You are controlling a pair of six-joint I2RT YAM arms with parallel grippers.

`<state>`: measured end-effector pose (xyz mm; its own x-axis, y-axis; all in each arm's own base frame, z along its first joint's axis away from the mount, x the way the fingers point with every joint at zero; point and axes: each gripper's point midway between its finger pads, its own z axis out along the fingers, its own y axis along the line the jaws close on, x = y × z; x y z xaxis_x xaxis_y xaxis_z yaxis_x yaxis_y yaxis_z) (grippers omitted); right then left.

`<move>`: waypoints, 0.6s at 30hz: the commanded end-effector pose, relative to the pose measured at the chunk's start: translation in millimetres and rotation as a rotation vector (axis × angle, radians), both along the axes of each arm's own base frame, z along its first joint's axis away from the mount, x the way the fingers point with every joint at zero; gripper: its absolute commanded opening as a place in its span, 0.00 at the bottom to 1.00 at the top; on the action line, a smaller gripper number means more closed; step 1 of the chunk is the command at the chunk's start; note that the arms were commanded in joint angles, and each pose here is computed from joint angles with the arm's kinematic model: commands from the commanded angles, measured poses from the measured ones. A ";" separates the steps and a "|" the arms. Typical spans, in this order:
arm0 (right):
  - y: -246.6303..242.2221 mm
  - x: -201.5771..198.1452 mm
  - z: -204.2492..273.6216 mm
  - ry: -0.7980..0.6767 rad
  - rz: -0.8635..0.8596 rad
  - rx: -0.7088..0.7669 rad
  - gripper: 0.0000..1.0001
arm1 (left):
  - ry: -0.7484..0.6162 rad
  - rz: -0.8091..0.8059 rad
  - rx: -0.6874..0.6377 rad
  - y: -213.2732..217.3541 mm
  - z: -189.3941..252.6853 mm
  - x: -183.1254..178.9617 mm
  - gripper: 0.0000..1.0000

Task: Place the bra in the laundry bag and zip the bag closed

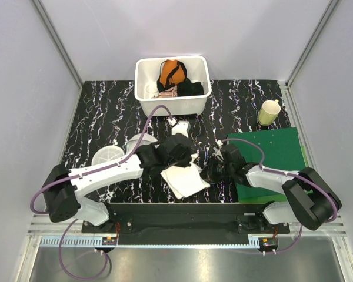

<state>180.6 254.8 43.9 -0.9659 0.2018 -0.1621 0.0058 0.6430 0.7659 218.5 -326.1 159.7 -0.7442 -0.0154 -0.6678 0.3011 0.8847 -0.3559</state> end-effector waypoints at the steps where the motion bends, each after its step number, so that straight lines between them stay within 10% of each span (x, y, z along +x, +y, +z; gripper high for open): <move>1: 12.6 6.0 17.2 -0.040 0.026 0.073 0.20 | -0.050 -0.003 -0.002 -4.2 6.8 3.6 0.00; 18: 8.9 9.7 7.7 -0.033 0.015 0.023 0.32 | -0.012 -0.060 0.035 -47.3 -45.0 18.9 0.00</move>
